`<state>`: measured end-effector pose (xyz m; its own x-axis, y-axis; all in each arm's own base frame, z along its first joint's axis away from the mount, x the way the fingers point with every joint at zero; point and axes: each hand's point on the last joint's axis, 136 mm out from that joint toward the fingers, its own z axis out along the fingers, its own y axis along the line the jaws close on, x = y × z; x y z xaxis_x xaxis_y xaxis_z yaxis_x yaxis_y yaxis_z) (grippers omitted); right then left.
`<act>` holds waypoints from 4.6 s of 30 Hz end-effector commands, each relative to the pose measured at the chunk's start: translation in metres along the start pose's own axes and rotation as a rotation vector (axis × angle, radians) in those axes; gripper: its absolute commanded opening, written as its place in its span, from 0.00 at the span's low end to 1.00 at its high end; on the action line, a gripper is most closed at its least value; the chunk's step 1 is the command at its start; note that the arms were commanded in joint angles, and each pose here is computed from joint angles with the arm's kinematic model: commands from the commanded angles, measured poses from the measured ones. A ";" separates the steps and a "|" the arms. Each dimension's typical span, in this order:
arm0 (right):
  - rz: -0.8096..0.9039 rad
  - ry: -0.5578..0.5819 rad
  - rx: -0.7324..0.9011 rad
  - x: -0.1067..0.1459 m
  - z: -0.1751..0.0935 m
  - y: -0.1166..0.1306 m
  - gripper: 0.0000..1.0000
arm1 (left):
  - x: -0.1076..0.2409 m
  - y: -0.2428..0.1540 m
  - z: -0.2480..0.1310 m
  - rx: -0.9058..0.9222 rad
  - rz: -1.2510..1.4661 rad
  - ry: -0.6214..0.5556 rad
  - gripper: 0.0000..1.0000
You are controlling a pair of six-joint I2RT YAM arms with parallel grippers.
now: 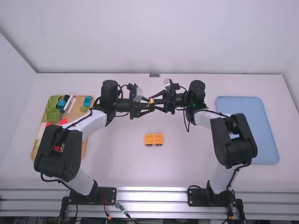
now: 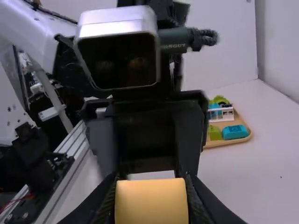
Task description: Assemble lego blocks to make yellow taxi
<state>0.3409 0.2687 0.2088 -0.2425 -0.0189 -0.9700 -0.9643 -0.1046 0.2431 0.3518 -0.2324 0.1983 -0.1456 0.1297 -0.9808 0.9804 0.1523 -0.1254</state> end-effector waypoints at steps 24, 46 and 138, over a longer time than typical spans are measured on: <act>0.291 0.343 0.653 0.010 -0.042 -0.111 0.21 | 0.055 0.085 -0.057 -0.522 -0.244 0.183 0.99; 1.113 0.911 1.438 0.151 -0.127 -0.011 0.00 | 0.017 0.147 -0.137 -0.815 -0.208 0.097 0.99; 2.303 -0.316 1.788 0.242 -0.151 0.027 0.06 | 0.020 0.134 -0.120 -0.724 -0.235 0.100 0.99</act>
<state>0.2667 0.1094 -0.0233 -0.0820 0.9646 0.2506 0.9963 0.0731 0.0448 0.4619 -0.0865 0.1698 -0.4044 0.0964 -0.9095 0.5783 0.7974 -0.1726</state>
